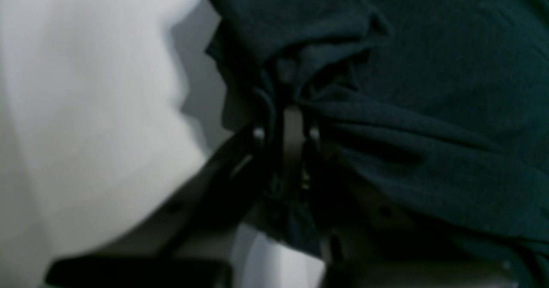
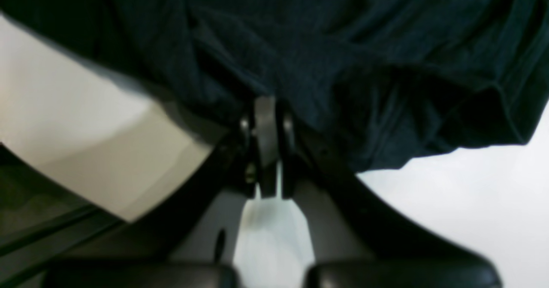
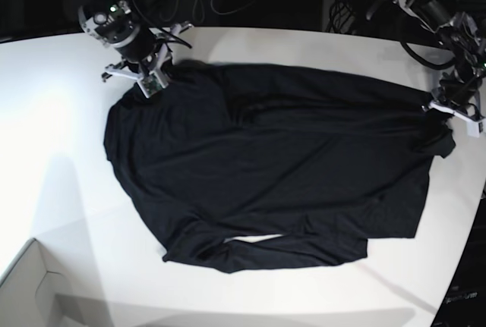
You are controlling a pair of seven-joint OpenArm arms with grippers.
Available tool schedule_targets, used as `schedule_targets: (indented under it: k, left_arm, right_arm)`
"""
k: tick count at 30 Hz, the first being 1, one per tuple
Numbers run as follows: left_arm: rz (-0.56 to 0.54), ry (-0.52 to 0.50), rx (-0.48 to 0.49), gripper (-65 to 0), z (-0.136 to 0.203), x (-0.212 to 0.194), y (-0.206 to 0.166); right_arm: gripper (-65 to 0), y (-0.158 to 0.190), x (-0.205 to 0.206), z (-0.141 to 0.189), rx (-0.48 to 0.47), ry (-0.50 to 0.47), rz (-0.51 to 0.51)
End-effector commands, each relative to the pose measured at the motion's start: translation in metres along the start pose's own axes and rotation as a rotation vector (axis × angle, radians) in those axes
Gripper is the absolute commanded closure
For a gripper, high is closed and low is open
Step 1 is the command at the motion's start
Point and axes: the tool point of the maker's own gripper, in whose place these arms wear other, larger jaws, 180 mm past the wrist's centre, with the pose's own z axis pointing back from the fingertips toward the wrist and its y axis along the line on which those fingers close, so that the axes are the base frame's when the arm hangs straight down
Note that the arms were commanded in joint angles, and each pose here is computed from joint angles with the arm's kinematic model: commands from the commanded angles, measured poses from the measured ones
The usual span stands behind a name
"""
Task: Layout the t-shirt on the table in an organized manner, then fold the t-shirt properly
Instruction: 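Grasp the shirt corners with both grippers and pull them apart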
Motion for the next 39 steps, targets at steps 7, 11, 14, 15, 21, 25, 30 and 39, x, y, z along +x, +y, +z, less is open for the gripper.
schedule_targets:
  k: [7, 11, 14, 15, 21, 25, 30, 39]
  left_arm:
    - [-0.028, 0.069, 0.045, -0.2, 0.003, -0.010, 0.011]
    - [-0.040, 0.060, 0.058, -0.2, 0.007, -0.002, 0.018]
    - [-0.039, 0.058, 0.059, -0.2, 0.007, -0.001, 0.019]
    - [-0.040, 0.060, 0.061, -0.2, 0.008, -0.002, 0.019]
    - [-0.042, 0.061, 0.063, -0.2, 0.008, -0.002, 0.020]
    - [-0.043, 0.062, 0.063, -0.2, 0.008, -0.002, 0.020]
    - [-0.051, 0.052, 0.072, -0.2, 0.011, 0.006, 0.025]
    - [-0.054, 0.054, 0.073, -0.2, 0.011, 0.007, 0.026]
  right_arm:
    - [0.0, -0.023, 0.031, -0.001, -0.038, -0.080, 0.046]
    - [0.0, -0.034, 0.049, -0.004, -0.059, -0.115, 0.061]
    - [0.0, -0.040, 0.060, -0.005, -0.072, -0.137, 0.072]
    - [0.0, -0.042, 0.063, -0.006, -0.077, -0.143, 0.074]
    - [0.0, -0.052, 0.060, -0.009, -0.087, -0.128, 0.083]
    - [0.0, -0.055, 0.044, -0.014, -0.078, -0.086, 0.079]
    - [0.0, -0.074, 0.021, -0.014, -0.109, -0.033, 0.051]
    - [0.0, -0.081, 0.021, -0.010, -0.130, -0.033, 0.043]
